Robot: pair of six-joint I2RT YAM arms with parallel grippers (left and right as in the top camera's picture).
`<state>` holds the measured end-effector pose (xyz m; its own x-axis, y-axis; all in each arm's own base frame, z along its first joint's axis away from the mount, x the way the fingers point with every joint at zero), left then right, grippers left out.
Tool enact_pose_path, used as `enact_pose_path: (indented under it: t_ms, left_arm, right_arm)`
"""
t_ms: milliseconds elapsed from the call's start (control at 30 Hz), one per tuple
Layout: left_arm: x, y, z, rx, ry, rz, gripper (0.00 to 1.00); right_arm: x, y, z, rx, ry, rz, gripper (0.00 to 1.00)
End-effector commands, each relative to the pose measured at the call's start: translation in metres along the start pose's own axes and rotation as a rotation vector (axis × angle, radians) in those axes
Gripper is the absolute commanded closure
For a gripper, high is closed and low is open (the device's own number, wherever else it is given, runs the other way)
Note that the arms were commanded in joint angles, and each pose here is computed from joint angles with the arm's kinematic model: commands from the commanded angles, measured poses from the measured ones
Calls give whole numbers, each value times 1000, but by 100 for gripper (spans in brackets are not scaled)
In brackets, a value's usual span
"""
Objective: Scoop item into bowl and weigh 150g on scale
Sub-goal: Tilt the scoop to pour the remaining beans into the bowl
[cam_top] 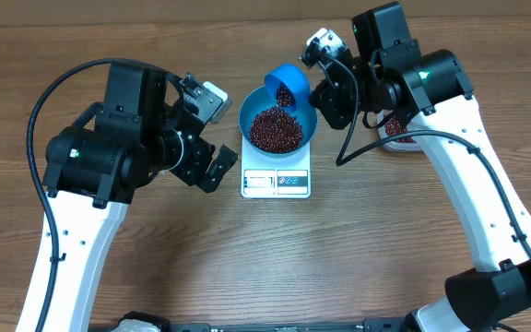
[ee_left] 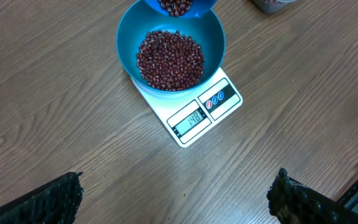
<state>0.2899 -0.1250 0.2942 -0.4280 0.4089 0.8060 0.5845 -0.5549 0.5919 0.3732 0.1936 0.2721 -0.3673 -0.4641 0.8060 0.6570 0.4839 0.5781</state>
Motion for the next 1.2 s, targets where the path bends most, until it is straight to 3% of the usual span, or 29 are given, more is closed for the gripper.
enact_pose_path:
  t_ms: [0,1167]
  left_arm:
    - [5,6,-2,-23,-6,-26,0]
    - [5,6,-2,-23,-6,-26,1]
  right_arm:
    - [12,10,8,75,8,-44,96]
    - [12,11,5,87,-15,-45,96]
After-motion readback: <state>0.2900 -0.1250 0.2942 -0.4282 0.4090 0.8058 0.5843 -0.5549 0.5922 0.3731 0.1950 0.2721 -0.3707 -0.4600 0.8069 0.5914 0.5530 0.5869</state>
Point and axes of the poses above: each gripper's point midway between its finger pads, its own x axis back along the fingers, its own z axis along the line the jaws close on, y = z × x, the point moved 1 cm from there along x, back along the fingers, and after that the axes turned 7 degrees about -x, right-handed, at the moved point
